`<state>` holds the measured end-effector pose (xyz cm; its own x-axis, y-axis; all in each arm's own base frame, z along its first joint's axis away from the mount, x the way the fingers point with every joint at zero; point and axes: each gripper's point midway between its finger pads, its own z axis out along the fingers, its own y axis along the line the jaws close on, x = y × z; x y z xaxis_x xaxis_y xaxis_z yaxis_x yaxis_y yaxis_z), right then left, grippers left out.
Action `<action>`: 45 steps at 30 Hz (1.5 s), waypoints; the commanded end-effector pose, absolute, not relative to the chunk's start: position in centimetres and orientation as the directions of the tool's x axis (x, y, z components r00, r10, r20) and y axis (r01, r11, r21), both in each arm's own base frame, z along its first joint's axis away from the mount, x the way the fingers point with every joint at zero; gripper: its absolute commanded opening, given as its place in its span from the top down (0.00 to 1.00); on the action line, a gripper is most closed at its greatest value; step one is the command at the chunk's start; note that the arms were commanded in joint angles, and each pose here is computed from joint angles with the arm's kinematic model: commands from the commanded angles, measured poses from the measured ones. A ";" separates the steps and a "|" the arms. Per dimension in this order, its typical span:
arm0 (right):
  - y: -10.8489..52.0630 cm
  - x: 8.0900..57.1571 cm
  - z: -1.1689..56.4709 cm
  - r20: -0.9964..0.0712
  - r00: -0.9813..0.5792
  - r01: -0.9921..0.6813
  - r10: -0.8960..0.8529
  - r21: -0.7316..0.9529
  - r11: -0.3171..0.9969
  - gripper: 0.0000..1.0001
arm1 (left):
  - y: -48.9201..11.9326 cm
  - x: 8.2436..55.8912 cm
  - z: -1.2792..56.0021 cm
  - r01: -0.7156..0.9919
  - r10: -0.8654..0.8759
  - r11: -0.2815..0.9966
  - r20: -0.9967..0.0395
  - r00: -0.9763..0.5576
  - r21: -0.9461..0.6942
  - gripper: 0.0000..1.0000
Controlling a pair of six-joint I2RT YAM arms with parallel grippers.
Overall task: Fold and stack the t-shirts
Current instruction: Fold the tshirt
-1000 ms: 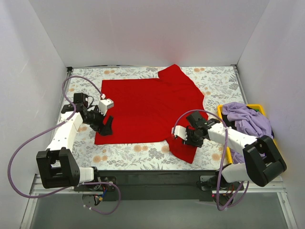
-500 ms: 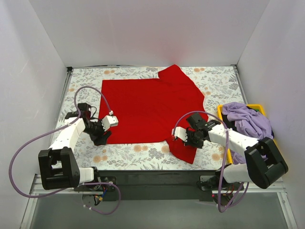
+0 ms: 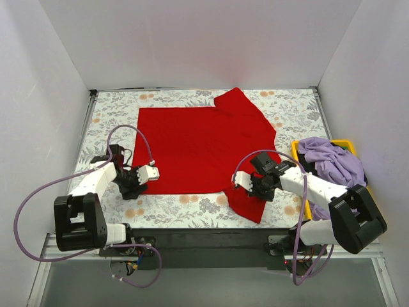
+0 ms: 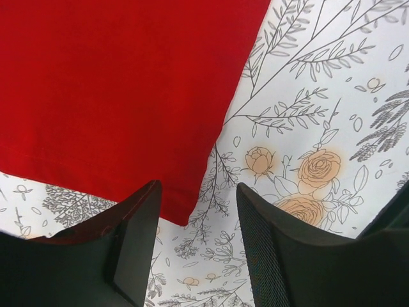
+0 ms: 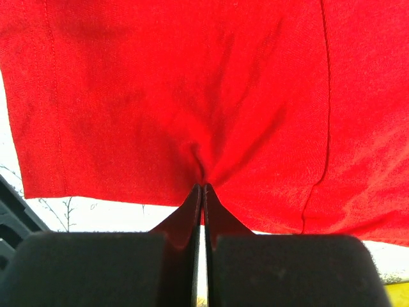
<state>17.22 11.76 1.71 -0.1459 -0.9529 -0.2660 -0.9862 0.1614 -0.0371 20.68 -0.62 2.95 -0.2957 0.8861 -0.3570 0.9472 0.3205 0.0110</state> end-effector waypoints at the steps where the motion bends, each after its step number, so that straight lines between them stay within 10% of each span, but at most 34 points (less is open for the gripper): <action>1: 12.1 17.1 2.7 -0.272 -0.148 -0.986 -0.951 -0.027 0.162 0.99 | 0.4 20.9 2.3 0.955 0.911 0.290 -0.323 -0.257 0.060 0.51; 10: 12.3 17.0 2.8 -0.274 -0.151 -0.987 -0.950 -0.012 0.161 0.99 | 1.6 20.4 0.2 0.959 0.935 0.265 -0.268 -0.230 0.101 0.57; 20: 12.7 16.8 4.2 -0.317 -0.146 -0.987 -0.937 -0.019 0.160 0.99 | 0.4 20.3 1.6 0.964 0.916 0.261 -0.329 -0.229 0.056 1.00; 45: 12.5 25.4 12.6 -0.402 -0.072 -0.962 -0.913 -0.213 0.170 0.99 | -0.7 28.1 10.3 0.916 0.812 0.388 -0.507 -0.289 0.099 1.00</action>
